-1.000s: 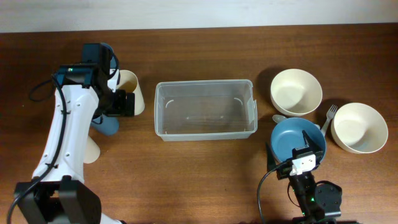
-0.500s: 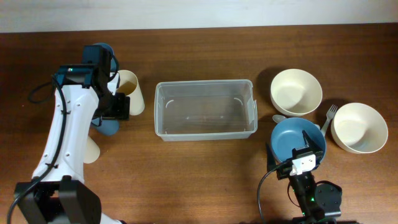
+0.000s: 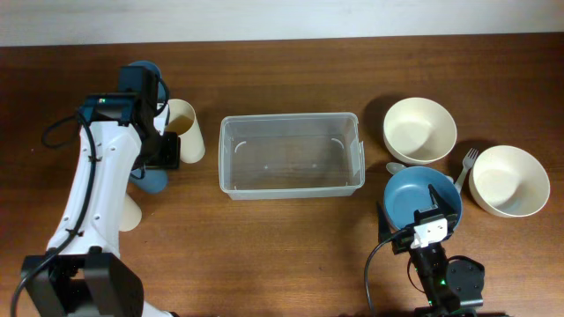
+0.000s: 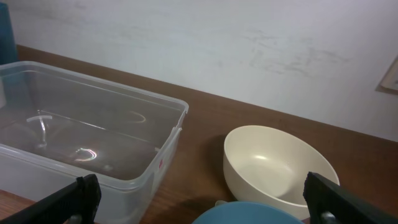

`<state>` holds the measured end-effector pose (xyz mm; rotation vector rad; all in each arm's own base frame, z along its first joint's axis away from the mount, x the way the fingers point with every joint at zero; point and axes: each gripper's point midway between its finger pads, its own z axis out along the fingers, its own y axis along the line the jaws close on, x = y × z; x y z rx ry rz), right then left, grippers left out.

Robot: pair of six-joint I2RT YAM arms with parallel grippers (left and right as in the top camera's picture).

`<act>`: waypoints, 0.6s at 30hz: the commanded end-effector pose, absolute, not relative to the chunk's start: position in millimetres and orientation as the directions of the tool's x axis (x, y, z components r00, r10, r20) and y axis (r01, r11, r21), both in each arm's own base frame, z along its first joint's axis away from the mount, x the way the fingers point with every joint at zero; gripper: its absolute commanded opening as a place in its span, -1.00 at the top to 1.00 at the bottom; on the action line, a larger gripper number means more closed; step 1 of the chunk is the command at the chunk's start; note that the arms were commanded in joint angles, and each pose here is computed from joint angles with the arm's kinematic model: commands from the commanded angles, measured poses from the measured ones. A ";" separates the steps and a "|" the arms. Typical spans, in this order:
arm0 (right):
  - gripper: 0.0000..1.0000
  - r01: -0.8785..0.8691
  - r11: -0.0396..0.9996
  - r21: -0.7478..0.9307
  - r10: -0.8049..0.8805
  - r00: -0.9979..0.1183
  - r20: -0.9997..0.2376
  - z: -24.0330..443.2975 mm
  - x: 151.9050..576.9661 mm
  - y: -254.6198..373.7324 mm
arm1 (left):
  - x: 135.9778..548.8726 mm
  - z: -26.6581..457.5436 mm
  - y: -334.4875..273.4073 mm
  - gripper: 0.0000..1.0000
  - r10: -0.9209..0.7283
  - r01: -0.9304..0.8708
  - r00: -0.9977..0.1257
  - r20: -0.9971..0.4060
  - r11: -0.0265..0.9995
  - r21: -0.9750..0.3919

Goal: Pack container
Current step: 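Lower the left gripper and grasp the front blue cup's rim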

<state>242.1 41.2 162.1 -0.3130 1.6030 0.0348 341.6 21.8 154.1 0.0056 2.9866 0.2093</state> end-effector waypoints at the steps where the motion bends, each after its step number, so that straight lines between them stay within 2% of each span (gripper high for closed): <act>1: -0.98 -0.218 0.962 -0.165 -0.175 -0.028 -0.984 159.7 242.1 40.9 | 344.0 141.4 24.0 -0.28 0.022 0.003 -0.992 -0.120 0.988 0.155; 11: -0.98 -0.218 0.962 -0.165 -0.175 -0.028 -0.984 159.7 242.1 40.9 | 351.1 109.4 24.8 -0.26 0.022 0.014 -0.999 -0.047 0.987 0.159; 13: -0.98 -0.217 0.962 -0.165 -0.175 -0.028 -0.984 159.7 242.1 40.8 | 353.0 105.0 26.5 -0.16 0.020 0.013 -0.999 -0.041 0.986 0.165; 15: -0.98 -0.217 0.962 -0.165 -0.175 -0.028 -0.984 159.7 242.1 40.8 | 354.1 103.3 27.5 0.04 0.018 0.011 -0.999 -0.041 0.986 0.167; 18: -0.98 -0.217 0.962 -0.165 -0.175 -0.027 -0.984 159.8 242.1 40.8 | 354.3 103.9 32.8 0.15 0.014 0.006 -0.999 -0.041 0.982 0.189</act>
